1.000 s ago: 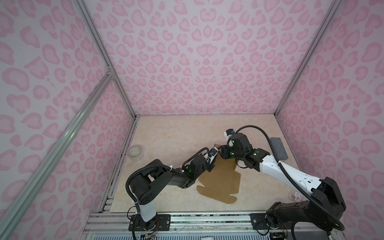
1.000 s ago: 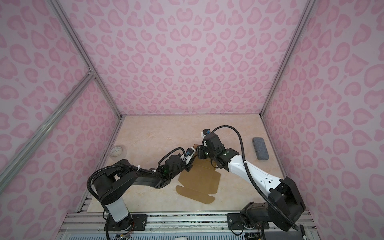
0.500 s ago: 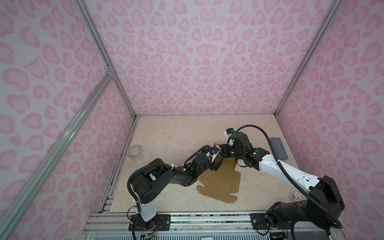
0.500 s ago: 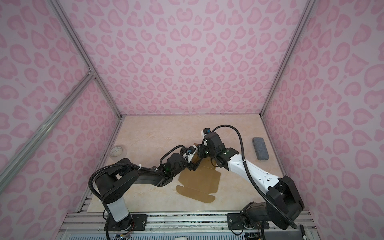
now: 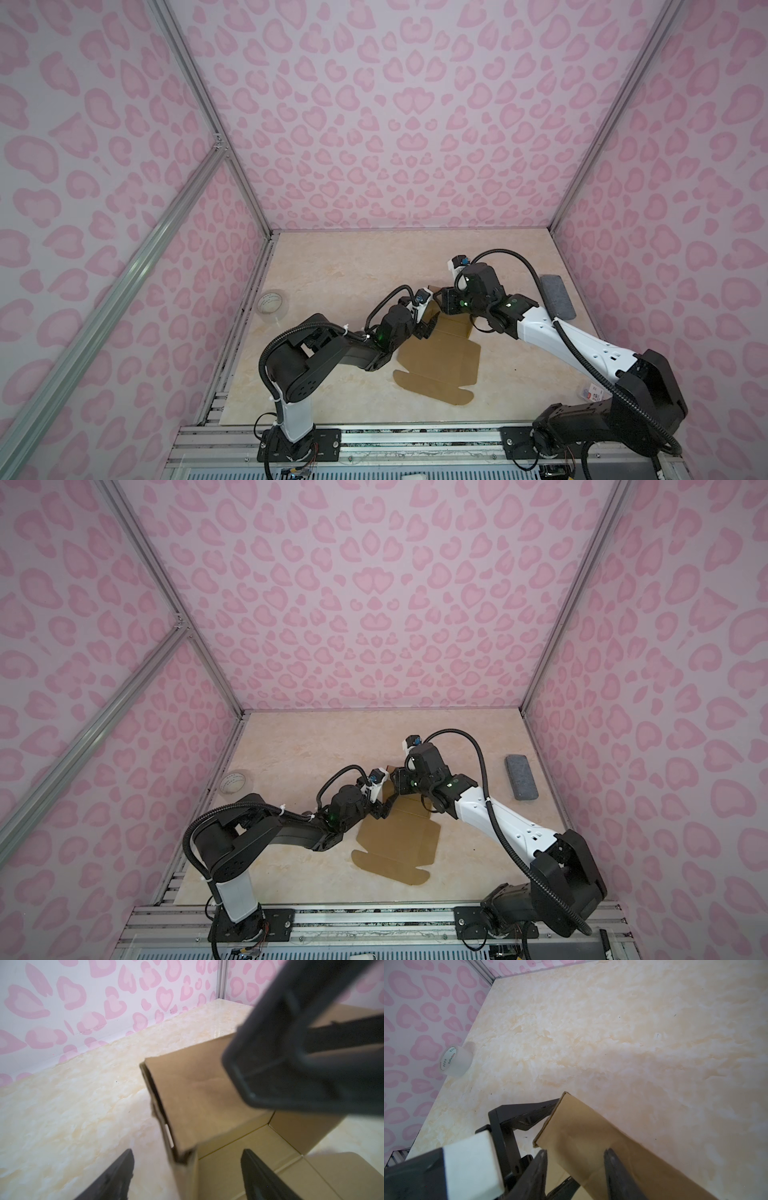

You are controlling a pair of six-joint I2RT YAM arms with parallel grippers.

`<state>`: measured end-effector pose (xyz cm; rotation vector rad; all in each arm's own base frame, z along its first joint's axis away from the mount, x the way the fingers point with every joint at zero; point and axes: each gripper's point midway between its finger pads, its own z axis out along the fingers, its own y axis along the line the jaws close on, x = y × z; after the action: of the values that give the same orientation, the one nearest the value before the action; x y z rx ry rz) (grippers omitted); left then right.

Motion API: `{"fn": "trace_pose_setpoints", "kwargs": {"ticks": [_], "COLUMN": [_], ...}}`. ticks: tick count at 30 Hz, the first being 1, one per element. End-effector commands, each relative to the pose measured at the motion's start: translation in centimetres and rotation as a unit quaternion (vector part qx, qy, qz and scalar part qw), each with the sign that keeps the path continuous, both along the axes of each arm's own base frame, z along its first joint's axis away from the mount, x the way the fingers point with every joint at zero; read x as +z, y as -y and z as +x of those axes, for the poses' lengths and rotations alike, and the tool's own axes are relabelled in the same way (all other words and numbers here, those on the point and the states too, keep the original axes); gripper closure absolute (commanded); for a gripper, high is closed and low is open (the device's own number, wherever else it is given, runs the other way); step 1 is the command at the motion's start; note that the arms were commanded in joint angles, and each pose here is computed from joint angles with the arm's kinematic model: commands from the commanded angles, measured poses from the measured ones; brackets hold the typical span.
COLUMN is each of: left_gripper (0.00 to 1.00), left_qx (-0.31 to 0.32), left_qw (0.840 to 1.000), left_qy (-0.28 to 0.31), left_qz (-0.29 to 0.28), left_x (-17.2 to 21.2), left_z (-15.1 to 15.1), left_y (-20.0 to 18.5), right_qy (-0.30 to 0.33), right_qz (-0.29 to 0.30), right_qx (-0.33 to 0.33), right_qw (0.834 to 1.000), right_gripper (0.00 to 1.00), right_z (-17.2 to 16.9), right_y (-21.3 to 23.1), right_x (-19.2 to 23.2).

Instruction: Fold the paper box

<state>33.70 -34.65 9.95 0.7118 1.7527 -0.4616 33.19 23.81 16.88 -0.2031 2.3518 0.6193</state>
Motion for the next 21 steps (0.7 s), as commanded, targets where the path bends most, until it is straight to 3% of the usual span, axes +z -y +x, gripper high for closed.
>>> {"fn": "trace_pose_setpoints", "kwargs": {"ticks": [1, 5, 10, 21], "left_gripper": [0.22, 0.30, 0.47, 0.69], "left_qx": [-0.006, -0.004, -0.002, -0.011], "left_qw": [1.000, 1.000, 1.000, 0.999], "left_qy": [0.011, 0.011, 0.011, -0.001], "left_qz": [-0.029, -0.026, -0.024, -0.039], "left_x": [1.1, 0.8, 0.6, 0.5], "left_z": [0.3, 0.5, 0.9, 1.4], "left_y": [0.8, 0.9, 0.9, 0.5], "right_qy": [-0.034, -0.035, -0.037, -0.038], "right_qz": [-0.016, -0.014, -0.014, -0.016], "right_qx": [0.005, 0.003, 0.004, 0.004], "right_qw": [0.999, 0.999, 0.999, 0.999], "right_gripper": [0.53, 0.53, 0.53, 0.53], "right_z": [-1.1, -1.0, -0.9, -1.0], "right_y": [0.5, 0.5, 0.4, 0.4], "right_x": [-1.7, -1.7, -1.8, -1.8]}}
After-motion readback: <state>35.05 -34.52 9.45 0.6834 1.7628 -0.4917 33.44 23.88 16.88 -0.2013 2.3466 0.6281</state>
